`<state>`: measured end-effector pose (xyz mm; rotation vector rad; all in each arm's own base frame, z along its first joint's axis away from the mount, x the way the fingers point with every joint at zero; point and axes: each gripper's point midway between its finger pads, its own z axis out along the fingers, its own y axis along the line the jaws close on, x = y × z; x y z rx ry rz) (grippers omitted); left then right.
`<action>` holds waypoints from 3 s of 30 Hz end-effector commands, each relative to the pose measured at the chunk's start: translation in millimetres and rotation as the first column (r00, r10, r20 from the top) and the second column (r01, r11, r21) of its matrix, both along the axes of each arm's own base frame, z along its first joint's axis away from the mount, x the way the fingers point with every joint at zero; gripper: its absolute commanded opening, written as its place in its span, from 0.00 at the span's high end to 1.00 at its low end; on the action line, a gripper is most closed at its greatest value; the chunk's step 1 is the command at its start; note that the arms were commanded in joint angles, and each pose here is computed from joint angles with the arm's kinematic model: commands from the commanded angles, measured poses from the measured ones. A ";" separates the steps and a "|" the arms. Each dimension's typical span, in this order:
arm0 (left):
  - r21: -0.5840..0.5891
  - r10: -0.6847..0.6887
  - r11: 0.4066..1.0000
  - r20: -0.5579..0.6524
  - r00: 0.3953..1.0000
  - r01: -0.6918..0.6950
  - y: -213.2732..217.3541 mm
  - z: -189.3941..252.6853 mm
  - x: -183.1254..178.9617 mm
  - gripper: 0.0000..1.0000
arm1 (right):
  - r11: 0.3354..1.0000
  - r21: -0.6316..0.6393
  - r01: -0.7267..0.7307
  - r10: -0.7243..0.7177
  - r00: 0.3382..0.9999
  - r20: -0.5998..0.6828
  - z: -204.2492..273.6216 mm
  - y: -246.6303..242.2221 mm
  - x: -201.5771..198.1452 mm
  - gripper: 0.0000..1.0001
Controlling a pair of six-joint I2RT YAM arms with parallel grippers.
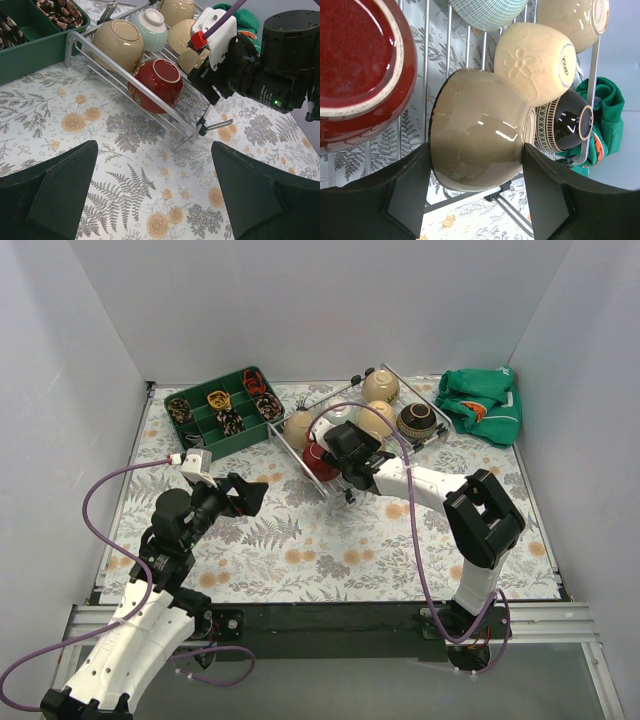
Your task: Unload the bowls from the dish rack
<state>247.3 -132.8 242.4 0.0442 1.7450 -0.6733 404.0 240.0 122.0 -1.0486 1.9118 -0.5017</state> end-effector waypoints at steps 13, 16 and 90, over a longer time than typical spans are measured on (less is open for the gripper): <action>0.006 -0.019 1.000 -0.016 1.000 0.019 -2.8 -5.1 -3.0 0.02 | 0.918 0.387 0.088 -0.129 0.988 0.080 116.8 10.2 10.3 0.78; 0.006 -0.029 1.000 -0.025 0.999 0.029 -4.7 -7.0 -3.2 0.02 | 0.879 0.466 0.095 -0.131 0.990 0.045 125.4 12.3 5.8 0.78; 0.001 0.030 1.000 -0.238 0.971 -0.031 -53.2 -33.4 34.2 1.00 | 0.194 0.981 -0.028 0.286 0.958 -0.029 161.5 14.7 -171.9 0.07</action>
